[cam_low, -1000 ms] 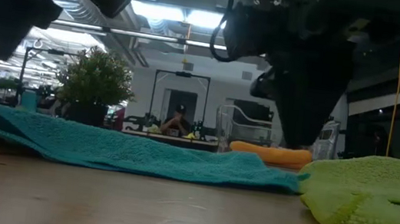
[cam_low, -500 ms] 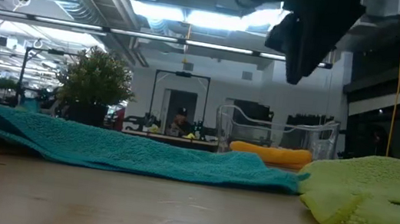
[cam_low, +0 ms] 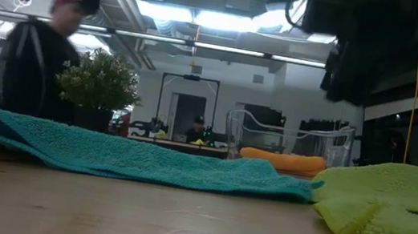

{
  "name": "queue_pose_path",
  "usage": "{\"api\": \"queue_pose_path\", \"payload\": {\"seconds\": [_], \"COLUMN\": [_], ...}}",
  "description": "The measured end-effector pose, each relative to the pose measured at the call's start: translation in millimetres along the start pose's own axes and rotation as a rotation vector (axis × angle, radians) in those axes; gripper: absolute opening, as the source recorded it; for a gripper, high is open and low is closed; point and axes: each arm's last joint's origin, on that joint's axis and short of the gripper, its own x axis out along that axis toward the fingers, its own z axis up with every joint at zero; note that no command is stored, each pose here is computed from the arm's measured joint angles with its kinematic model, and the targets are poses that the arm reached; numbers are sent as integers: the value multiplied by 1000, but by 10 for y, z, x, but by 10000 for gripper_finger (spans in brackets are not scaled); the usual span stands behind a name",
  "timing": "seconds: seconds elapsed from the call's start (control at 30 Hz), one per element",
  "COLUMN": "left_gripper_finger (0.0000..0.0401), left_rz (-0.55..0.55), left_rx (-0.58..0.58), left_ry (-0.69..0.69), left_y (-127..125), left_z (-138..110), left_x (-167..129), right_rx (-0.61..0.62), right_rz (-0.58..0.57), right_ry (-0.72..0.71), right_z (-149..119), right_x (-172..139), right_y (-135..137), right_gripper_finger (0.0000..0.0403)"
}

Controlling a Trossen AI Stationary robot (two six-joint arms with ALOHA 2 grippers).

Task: Fold microfiber towels
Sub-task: Fold the blue microfiber cloth

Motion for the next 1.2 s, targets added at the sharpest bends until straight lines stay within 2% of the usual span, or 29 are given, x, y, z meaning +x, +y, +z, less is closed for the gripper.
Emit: {"api": "queue_pose_path", "payload": {"seconds": [0.17, 0.27, 0.47, 0.77, 1.0, 1.2], "left_gripper_finger": [142, 142, 139, 135, 135, 135], "left_rz": [21, 26, 21, 93, 116, 125], "left_rx": [-27, -47, -75, -82, -79, -78], "left_ry": [94, 142, 177, 184, 147, 135], "left_y": [201, 333, 481, 632, 648, 651], "left_z": [115, 118, 98, 25, 36, 38], "left_x": [180, 345, 539, 666, 674, 674], "right_rx": [126, 198, 326, 360, 359, 371], "right_rz": [-71, -121, -149, -174, -205, -185], "right_ry": [-120, -128, -106, -109, -123, -90], "right_z": [0, 30, 68, 127, 180, 174], "right_x": [168, 219, 317, 481, 481, 477], "right_y": [-183, -297, -475, -611, -699, -718], "right_gripper_finger": [118, 118, 118, 118, 118, 118]}}
